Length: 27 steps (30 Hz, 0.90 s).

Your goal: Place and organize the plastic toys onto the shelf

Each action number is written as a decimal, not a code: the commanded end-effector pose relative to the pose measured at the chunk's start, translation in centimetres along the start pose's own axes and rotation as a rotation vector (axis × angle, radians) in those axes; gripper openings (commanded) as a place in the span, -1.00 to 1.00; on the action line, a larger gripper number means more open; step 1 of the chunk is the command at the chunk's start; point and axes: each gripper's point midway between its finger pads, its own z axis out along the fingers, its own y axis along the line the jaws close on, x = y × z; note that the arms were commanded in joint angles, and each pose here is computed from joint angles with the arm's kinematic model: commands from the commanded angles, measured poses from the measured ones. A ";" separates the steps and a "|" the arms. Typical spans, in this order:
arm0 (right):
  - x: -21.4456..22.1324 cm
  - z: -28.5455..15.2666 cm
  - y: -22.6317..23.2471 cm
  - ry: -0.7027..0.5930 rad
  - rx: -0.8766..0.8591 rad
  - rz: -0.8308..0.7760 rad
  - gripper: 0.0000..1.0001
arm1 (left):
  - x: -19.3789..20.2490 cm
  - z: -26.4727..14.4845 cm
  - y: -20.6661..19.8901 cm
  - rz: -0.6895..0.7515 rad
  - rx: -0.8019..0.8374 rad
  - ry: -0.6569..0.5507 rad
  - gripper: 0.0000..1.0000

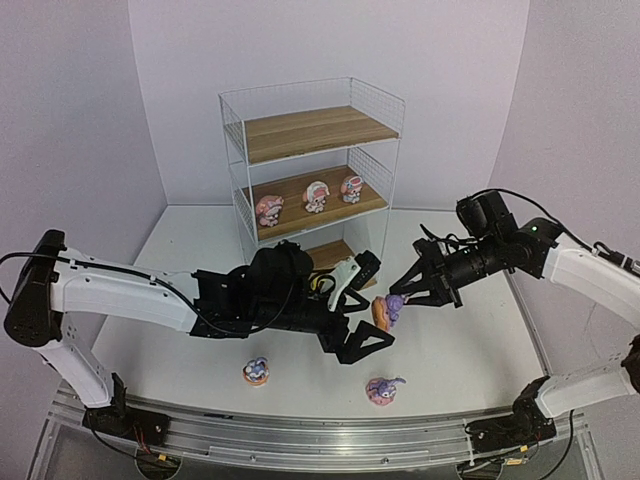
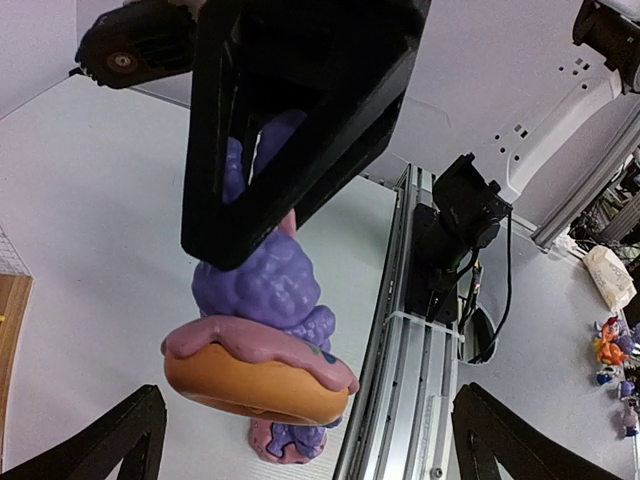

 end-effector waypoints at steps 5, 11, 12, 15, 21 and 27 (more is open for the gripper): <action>0.9 -0.4 4.6 0.058 -0.129 -0.066 -1.00 | -2.0 0.9 -1.2 0.053 0.056 -0.046 0.99; 1.2 -0.2 4.6 0.082 -0.132 -0.072 -1.00 | -2.5 1.1 -1.1 0.057 0.048 -0.067 0.98; 1.4 -0.1 4.5 0.087 -0.133 -0.073 -1.00 | -2.6 1.0 -1.1 0.058 0.043 -0.073 0.96; 1.4 -0.1 4.5 0.092 -0.134 -0.076 -1.00 | -2.7 1.0 -1.2 0.063 0.052 -0.073 0.74; 1.5 0.3 4.3 0.113 -0.130 -0.072 -1.00 | -2.5 1.3 -1.7 0.061 0.080 -0.058 0.01; 1.3 0.4 4.2 0.109 -0.125 -0.087 -1.00 | -2.0 2.0 -1.2 0.031 0.057 -0.022 -0.57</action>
